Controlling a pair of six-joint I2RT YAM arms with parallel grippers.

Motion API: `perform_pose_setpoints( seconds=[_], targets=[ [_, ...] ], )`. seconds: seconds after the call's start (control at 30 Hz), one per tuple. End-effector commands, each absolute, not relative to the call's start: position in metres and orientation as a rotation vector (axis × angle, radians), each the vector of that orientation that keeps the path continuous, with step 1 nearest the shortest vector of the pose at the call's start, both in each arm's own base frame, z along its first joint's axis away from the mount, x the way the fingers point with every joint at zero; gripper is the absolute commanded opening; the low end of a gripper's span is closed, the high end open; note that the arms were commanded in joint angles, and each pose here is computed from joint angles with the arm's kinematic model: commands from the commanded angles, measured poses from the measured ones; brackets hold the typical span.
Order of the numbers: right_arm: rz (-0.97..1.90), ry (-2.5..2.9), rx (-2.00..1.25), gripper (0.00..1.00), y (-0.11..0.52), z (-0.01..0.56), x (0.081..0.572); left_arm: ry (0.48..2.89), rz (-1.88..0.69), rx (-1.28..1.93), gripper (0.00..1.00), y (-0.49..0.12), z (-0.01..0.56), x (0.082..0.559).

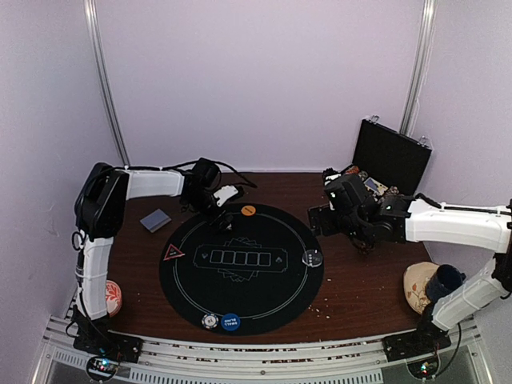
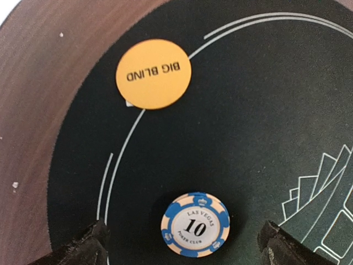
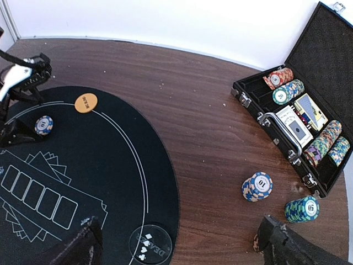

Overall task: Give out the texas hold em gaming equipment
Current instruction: Move the poker chips pile to the big blind area.

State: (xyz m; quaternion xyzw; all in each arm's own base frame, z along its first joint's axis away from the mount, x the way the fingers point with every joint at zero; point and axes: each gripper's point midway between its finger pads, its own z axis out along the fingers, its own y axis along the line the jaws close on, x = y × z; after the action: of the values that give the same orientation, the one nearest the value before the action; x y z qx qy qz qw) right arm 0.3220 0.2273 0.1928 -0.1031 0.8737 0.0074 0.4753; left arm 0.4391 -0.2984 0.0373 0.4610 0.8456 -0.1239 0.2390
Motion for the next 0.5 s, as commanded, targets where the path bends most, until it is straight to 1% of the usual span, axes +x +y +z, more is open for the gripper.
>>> perform_pose_setpoints(
  seconds=[0.0, 0.07, 0.27, 0.47],
  targets=[
    [0.114, 2.071, -0.194, 1.0, 0.23, 0.212, 0.321, 2.351, -0.312, 1.252, 0.96, -0.3, 0.03, 0.44],
    [0.13, 2.069, -0.19, 1.0, 0.231, 0.213, 0.32, 2.36, -0.302, 1.261, 0.96, -0.299, 0.025, 0.438],
    [0.139, 2.059, -0.182, 1.0, 0.229, 0.216, 0.318, 2.388, -0.307, 1.31, 0.9, -0.301, 0.011, 0.429],
    [0.132, 2.05, -0.172, 1.0, 0.226, 0.219, 0.318, 2.413, -0.312, 1.328, 0.82, -0.3, 0.003, 0.423]
  ],
)
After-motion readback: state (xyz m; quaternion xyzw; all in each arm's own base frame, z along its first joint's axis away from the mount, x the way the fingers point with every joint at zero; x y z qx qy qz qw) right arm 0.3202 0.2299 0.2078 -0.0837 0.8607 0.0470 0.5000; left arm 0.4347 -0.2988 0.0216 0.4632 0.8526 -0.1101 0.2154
